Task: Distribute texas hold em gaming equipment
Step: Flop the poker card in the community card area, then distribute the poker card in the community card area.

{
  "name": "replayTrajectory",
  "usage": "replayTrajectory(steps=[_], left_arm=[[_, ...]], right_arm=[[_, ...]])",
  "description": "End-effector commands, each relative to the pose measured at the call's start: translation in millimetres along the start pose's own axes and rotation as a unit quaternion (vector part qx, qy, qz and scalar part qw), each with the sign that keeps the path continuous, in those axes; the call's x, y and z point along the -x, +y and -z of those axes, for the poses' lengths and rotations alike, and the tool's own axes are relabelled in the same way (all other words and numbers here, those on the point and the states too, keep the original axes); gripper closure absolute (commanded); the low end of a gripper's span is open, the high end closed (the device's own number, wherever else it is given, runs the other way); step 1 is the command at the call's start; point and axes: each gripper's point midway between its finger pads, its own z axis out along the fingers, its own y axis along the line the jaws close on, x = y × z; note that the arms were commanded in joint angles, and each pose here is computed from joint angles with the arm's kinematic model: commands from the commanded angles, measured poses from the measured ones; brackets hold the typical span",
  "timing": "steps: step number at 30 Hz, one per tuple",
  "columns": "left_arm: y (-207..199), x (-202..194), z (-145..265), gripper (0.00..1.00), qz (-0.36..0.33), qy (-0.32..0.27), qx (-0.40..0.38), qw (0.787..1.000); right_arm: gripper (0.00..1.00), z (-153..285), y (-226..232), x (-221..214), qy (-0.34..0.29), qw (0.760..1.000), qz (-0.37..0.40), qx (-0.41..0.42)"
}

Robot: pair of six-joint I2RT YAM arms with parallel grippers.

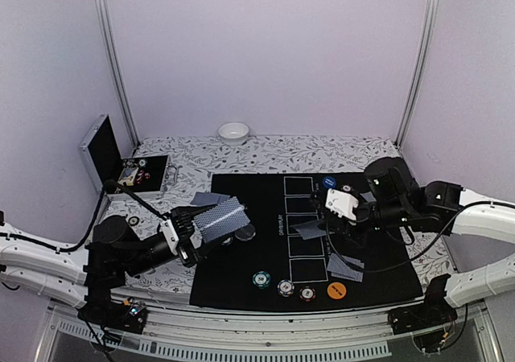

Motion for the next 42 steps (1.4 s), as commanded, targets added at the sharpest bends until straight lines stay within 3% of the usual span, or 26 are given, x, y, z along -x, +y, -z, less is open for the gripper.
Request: replayTrajectory(steps=[1, 5, 12, 27, 42], left_arm=[[2.8, 8.5, 5.5, 0.41, 0.009, -0.019, 0.011, 1.0], [2.1, 3.4, 7.1, 0.4, 0.001, -0.014, 0.01, 1.0], [4.2, 2.5, 10.2, 0.4, 0.001, -0.022, 0.013, 1.0], [7.0, 1.7, 18.1, 0.4, -0.003, -0.036, 0.012, 0.999], [9.5, -0.2, 19.2, 0.4, -0.003, -0.037, 0.015, 0.999]], right_arm=[[0.98, -12.0, 1.3, 1.6, -0.078, 0.96, 0.264, -0.05], [0.98, -32.3, 16.6, -19.4, -0.081, 0.932, 0.353, -0.027], [0.98, -64.2, 35.2, -30.3, -0.092, 0.894, 0.438, 0.023], [0.98, -79.4, 74.1, -119.9, -0.037, 0.852, 0.507, 0.123], [0.98, -85.5, 63.5, -141.4, 0.019, 0.803, 0.582, 0.128]])
